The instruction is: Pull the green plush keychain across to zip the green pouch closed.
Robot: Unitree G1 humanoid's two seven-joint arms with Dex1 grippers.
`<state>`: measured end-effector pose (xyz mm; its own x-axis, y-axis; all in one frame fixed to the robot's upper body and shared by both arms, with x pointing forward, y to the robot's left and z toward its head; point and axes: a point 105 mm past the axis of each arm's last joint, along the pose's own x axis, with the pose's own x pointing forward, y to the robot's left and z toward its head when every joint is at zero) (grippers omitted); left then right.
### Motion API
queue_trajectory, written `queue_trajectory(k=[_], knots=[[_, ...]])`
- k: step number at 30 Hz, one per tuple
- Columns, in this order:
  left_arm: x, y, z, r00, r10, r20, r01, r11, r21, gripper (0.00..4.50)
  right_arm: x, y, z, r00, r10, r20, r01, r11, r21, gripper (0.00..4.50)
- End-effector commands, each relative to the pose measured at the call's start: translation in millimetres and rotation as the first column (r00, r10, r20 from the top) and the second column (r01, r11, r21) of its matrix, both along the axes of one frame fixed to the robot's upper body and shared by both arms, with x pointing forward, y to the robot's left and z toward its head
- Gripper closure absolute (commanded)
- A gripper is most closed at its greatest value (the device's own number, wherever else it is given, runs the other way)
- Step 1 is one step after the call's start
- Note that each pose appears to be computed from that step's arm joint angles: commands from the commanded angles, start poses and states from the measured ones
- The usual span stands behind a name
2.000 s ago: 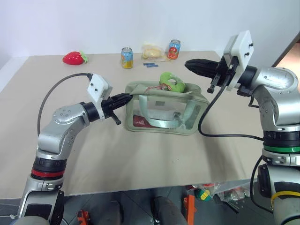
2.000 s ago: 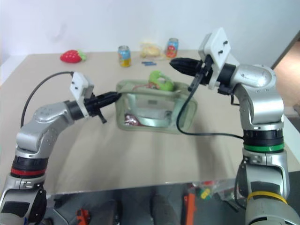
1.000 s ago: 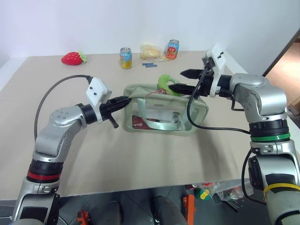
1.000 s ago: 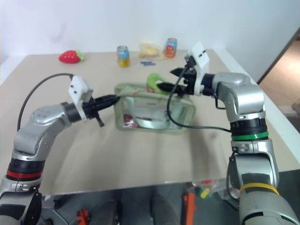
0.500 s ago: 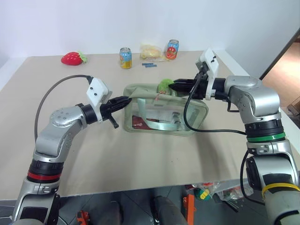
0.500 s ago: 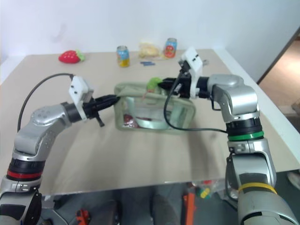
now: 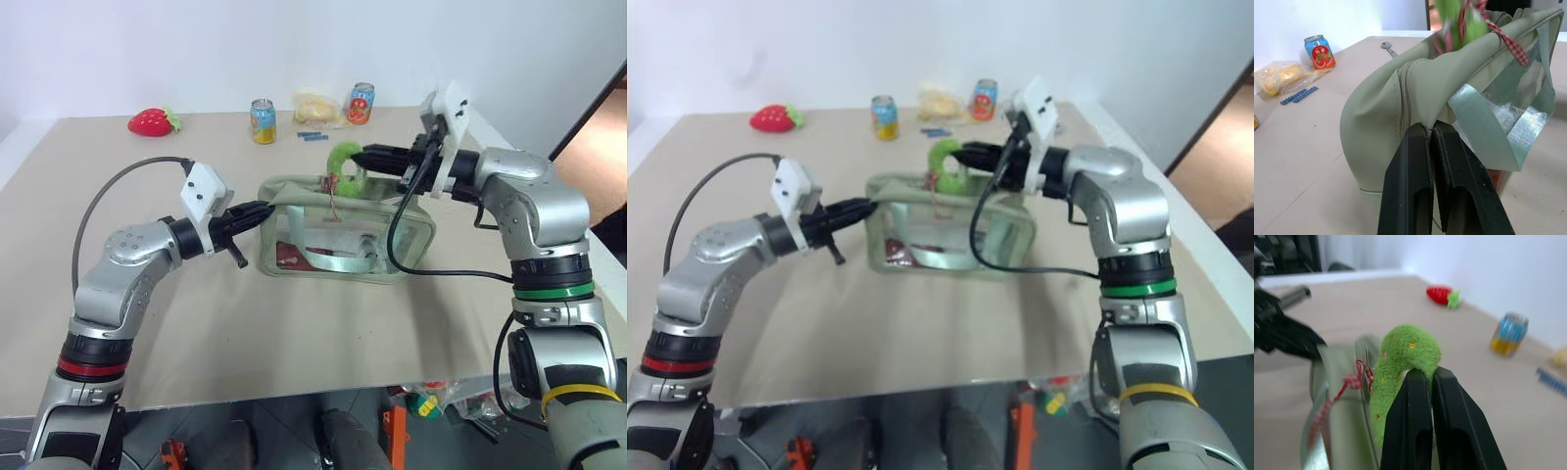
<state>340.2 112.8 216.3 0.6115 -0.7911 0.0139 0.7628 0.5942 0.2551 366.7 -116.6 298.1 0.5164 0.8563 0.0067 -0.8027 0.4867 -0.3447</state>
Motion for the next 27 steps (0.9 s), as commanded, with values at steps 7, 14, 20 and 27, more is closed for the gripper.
queue_trajectory(k=[7,14,20,27], knots=[[13,0,17,0.994,0.092,0.051,-0.09,0.995,-0.042,4.5,-15,-40,38,0.977,-0.114,0.178,0.111,0.993,0.025,4.47],[19,2,19,0.99,0.126,0.067,-0.123,0.991,-0.042,4.5,-16,-52,46,0.961,-0.176,0.214,0.172,0.984,0.035,4.47],[24,6,17,0.983,0.171,0.067,-0.168,0.985,-0.05,4.5,-14,-70,44,0.939,-0.265,0.221,0.264,0.964,0.034,4.47],[26,14,23,0.971,0.228,0.076,-0.219,0.97,-0.108,4.5,-7,-121,42,0.837,-0.507,0.207,0.5,0.862,0.089,4.47]])
